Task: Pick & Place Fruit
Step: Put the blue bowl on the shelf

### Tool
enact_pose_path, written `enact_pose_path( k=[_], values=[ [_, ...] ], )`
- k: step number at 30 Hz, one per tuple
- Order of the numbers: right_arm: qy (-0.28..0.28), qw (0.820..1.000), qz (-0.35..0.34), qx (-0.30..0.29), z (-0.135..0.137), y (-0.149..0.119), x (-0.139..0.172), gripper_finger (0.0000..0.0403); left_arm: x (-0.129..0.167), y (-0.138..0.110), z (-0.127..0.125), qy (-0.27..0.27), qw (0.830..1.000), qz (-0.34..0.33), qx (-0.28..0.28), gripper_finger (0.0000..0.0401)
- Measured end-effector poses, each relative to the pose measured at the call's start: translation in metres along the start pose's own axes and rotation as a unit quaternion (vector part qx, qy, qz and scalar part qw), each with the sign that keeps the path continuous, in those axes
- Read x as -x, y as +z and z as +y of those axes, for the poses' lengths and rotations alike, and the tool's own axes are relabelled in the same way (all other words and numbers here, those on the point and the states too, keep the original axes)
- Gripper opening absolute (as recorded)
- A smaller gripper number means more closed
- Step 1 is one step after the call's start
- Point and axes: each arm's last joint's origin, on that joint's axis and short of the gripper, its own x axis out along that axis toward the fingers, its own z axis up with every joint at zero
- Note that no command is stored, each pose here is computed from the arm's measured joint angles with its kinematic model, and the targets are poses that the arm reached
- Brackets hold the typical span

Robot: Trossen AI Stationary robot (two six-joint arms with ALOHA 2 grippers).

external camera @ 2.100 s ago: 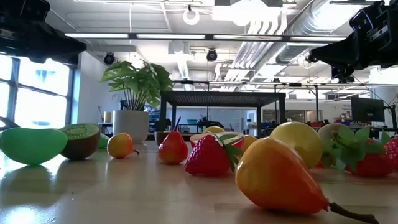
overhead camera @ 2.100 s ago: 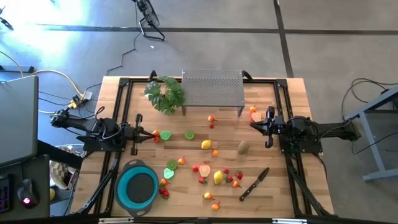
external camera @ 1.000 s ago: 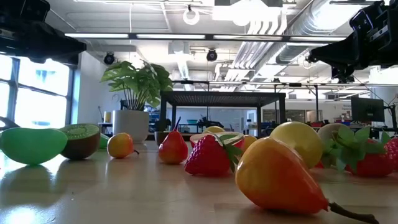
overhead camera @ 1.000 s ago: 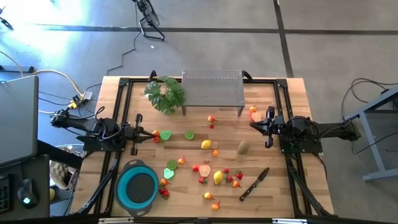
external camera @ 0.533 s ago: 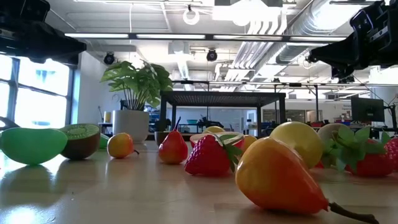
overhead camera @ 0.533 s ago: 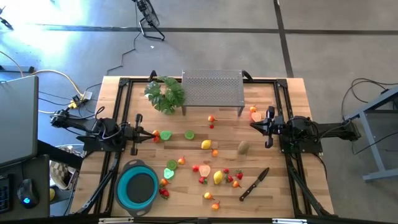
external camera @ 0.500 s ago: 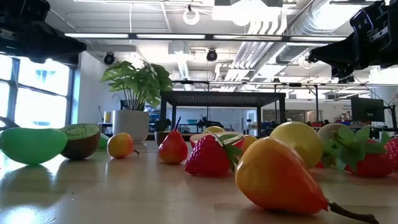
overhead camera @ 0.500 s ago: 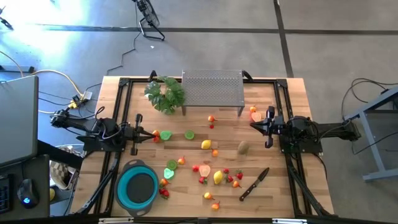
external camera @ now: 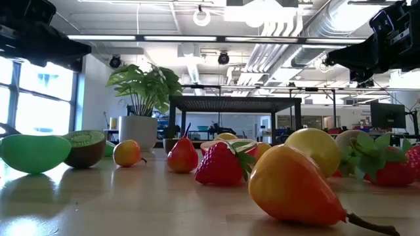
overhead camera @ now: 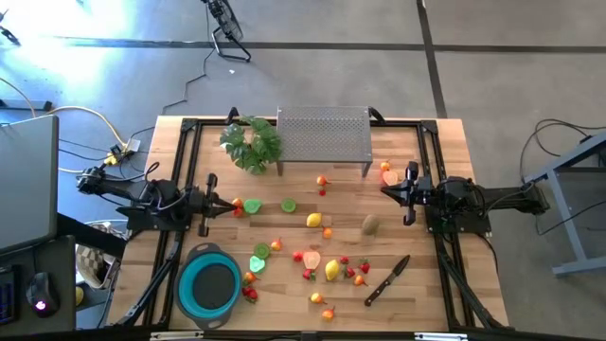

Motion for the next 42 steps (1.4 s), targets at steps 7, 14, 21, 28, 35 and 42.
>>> enact_pose_path(
  k=[7, 14, 21, 28, 35, 42],
  values=[
    [0.000, 1.000, 0.000, 0.000, 0.0000, 0.0000, 0.0000, 0.0004, 0.0000, -0.0001, 0.0000, 0.000, 1.000, 0.000, 0.024, 0.0001],
    [-0.001, 1.000, 0.000, 0.000, -0.0001, 0.0000, 0.0000, 0.0004, 0.0000, 0.0000, 0.0000, 0.000, 1.000, 0.000, 0.024, 0.0001],
    [-0.002, 1.000, 0.000, 0.000, -0.0001, 0.0000, 0.0000, 0.0004, 0.0000, 0.0003, 0.0001, 0.001, 1.000, -0.001, 0.024, 0.0001],
    [0.002, 1.000, 0.000, -0.007, 0.0001, 0.0001, 0.0000, 0.0004, 0.0000, 0.0001, 0.0001, 0.001, 1.000, -0.001, 0.025, 0.0001],
    [0.027, 0.999, 0.002, -0.023, 0.0015, -0.0003, 0.0000, 0.0004, 0.0000, 0.0001, 0.0001, 0.001, 1.000, -0.001, 0.025, 0.0001],
    [0.033, 0.999, 0.003, -0.028, 0.0019, -0.0003, 0.0001, 0.0004, 0.0000, 0.0006, 0.0001, 0.001, 1.000, -0.003, 0.025, 0.0001]
  ],
)
